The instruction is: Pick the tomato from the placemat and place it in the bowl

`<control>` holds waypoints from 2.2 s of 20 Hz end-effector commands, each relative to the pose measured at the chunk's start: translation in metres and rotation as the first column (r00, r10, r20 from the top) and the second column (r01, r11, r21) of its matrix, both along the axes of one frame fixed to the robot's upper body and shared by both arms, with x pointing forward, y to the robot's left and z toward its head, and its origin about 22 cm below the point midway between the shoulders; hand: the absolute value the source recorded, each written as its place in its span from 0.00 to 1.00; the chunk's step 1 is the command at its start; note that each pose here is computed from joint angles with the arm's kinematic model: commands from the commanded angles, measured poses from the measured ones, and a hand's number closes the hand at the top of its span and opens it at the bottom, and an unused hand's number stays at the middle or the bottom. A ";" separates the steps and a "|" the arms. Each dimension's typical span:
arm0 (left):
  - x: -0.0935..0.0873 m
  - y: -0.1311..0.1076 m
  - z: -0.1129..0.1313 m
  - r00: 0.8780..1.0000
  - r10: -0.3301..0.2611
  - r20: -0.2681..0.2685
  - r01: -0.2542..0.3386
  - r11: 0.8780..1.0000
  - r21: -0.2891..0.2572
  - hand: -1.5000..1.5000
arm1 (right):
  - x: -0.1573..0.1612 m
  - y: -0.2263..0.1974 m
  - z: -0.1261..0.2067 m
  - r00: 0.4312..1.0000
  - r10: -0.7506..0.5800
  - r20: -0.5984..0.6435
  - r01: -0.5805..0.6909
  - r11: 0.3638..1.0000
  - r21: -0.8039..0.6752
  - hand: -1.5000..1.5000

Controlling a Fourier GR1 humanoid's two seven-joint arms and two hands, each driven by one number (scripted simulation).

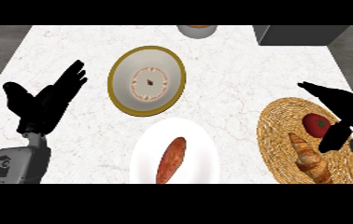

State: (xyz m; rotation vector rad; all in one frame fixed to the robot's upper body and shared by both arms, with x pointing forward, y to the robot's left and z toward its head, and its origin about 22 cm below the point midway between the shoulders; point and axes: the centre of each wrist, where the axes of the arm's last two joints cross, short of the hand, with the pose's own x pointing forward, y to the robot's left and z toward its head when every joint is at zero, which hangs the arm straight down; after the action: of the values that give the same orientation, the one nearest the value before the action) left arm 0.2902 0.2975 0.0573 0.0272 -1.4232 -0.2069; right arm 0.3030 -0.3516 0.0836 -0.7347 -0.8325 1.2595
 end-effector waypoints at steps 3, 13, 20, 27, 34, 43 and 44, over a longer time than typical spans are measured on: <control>0.022 -0.014 -0.002 1.000 -0.009 -0.006 0.010 1.000 0.008 0.50 | 0.014 0.014 -0.026 1.000 -0.004 -0.025 0.003 1.000 -0.021 0.00; 0.007 -0.003 0.006 1.000 0.002 0.014 -0.002 1.000 0.014 0.50 | 0.024 -0.020 -0.064 0.998 -0.032 -0.050 0.031 0.999 -0.024 0.00; 0.012 -0.004 -0.002 1.000 -0.006 -0.008 0.006 1.000 -0.014 0.50 | 0.039 -0.027 -0.055 0.998 -0.042 -0.056 0.042 0.999 -0.005 1.00; 0.002 0.000 -0.002 1.000 0.008 -0.016 -0.008 1.000 -0.008 0.50 | 0.009 -0.033 -0.077 0.996 0.047 0.071 -0.048 0.999 0.022 1.00; -0.008 -0.001 0.020 1.000 -0.018 0.018 0.018 1.000 -0.002 0.50 | 0.035 -0.025 -0.061 0.993 0.079 0.089 -0.081 0.997 0.014 1.00; -0.017 0.010 -0.010 0.999 0.037 -0.022 -0.037 0.999 0.002 0.50 | -0.033 0.130 -0.120 0.977 -0.177 0.119 0.165 0.981 0.101 1.00; -0.008 0.004 0.006 1.000 0.028 -0.006 -0.028 1.000 0.010 0.50 | -0.041 0.135 -0.115 0.976 -0.178 0.128 0.166 0.981 0.098 1.00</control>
State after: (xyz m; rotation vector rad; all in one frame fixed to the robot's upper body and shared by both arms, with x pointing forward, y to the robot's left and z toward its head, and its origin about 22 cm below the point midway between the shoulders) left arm 0.2803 0.3041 0.0558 0.0495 -1.4112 -0.1896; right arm 0.2893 -0.2767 -0.0193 -0.8545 -0.9049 1.1477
